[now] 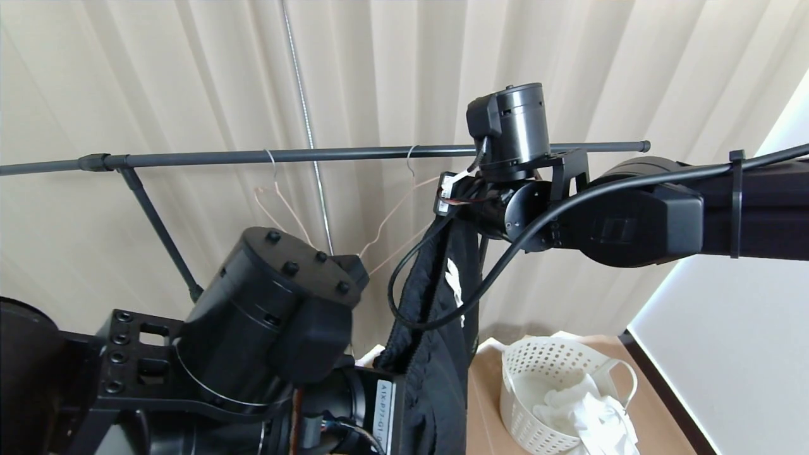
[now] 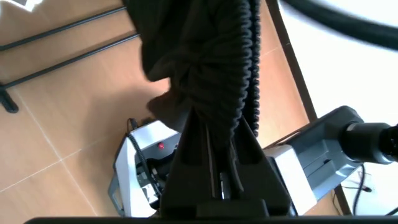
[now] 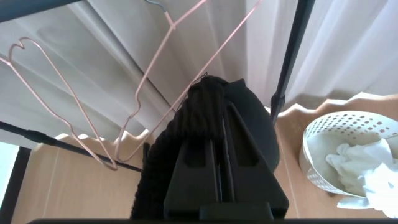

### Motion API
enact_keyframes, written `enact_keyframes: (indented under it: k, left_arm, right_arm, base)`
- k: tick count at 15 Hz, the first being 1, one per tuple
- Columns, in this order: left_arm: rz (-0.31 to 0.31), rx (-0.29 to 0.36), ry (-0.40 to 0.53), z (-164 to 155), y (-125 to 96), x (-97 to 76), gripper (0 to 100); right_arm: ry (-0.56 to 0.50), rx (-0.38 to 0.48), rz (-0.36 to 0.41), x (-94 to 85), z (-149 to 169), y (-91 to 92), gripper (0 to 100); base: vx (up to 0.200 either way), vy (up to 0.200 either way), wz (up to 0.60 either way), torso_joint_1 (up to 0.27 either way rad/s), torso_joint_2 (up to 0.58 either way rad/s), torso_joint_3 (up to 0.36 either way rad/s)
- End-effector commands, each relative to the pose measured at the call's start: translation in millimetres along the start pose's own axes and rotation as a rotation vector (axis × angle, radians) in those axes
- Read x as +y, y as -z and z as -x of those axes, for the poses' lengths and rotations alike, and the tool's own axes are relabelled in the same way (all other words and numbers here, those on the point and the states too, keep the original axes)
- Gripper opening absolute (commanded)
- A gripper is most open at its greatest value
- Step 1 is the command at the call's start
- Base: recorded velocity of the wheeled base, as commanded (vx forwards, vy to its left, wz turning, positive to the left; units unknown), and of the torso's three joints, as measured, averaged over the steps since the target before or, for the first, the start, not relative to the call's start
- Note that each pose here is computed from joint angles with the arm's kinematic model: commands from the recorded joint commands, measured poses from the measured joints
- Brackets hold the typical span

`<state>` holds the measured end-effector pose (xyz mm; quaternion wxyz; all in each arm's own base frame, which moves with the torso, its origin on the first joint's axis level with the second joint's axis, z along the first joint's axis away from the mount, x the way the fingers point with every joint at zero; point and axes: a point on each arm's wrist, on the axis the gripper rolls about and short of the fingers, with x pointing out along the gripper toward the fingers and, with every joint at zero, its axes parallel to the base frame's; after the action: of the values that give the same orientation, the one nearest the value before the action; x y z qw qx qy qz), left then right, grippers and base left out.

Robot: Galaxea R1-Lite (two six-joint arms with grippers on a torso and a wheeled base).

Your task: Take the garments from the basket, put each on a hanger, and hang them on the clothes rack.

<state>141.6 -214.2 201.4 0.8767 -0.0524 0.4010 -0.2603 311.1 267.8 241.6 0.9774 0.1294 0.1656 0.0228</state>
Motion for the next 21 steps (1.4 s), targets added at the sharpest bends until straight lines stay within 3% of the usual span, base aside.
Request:
enact_keyframes:
  k: [1, 5, 9, 11, 12, 15, 18, 19, 21]
  left_arm:
    - [-0.021, 0.023, 0.003, -12, 3, -12.4, 0]
    - [0.000, 0.015, 0.000, -12, 1, -12.0, 0]
    - [0.074, -0.059, -0.156, -4, -14, 34.6, 0]
    - [0.098, -0.097, -0.211, -3, -27, 54.0, 0]
    - [0.123, -0.162, -0.231, -3, -47, 63.8, 0]
    - [0.166, -0.232, -0.258, -22, -84, 69.9, 0]
    - [0.178, -0.273, -0.251, -28, -104, 66.9, 0]
    - [0.176, -0.285, -0.244, -27, -108, 65.0, 0]
    - [0.179, -0.331, -0.220, -22, -121, 58.5, 0]
  right_arm:
    - [0.005, 0.015, 0.011, 2.2, -6, 7.8, 0]
    - [0.007, 0.019, 0.005, -1.2, 1, 4.7, 0]
    - [0.055, 0.005, -0.007, -42.6, 36, -14.3, 0]
    - [0.065, -0.003, -0.014, -57.1, 53, -20.6, 0]
    - [0.075, 0.009, -0.002, -66.7, 64, -16.0, 0]
    - [0.093, 0.032, 0.069, -72.2, 76, -9.2, 0]
    - [0.107, 0.069, 0.107, -75.6, 76, 0.4, 0]
    - [0.110, 0.073, 0.113, -76.2, 76, 1.9, 100]
    - [0.126, 0.124, 0.240, -84.4, 76, 18.0, 100]
  base:
    - [0.000, 0.000, 0.00, 0.000, 0.00, 0.000]
    - [0.000, 0.000, 0.00, 0.000, 0.00, 0.000]
    - [0.000, 0.000, 0.00, 0.000, 0.00, 0.000]
    - [0.000, 0.000, 0.00, 0.000, 0.00, 0.000]
    - [0.000, 0.000, 0.00, 0.000, 0.00, 0.000]
    - [0.000, 0.000, 0.00, 0.000, 0.00, 0.000]
    - [0.000, 0.000, 0.00, 0.000, 0.00, 0.000]
    - [0.000, 0.000, 0.00, 0.000, 0.00, 0.000]
    - [0.000, 0.000, 0.00, 0.000, 0.00, 0.000]
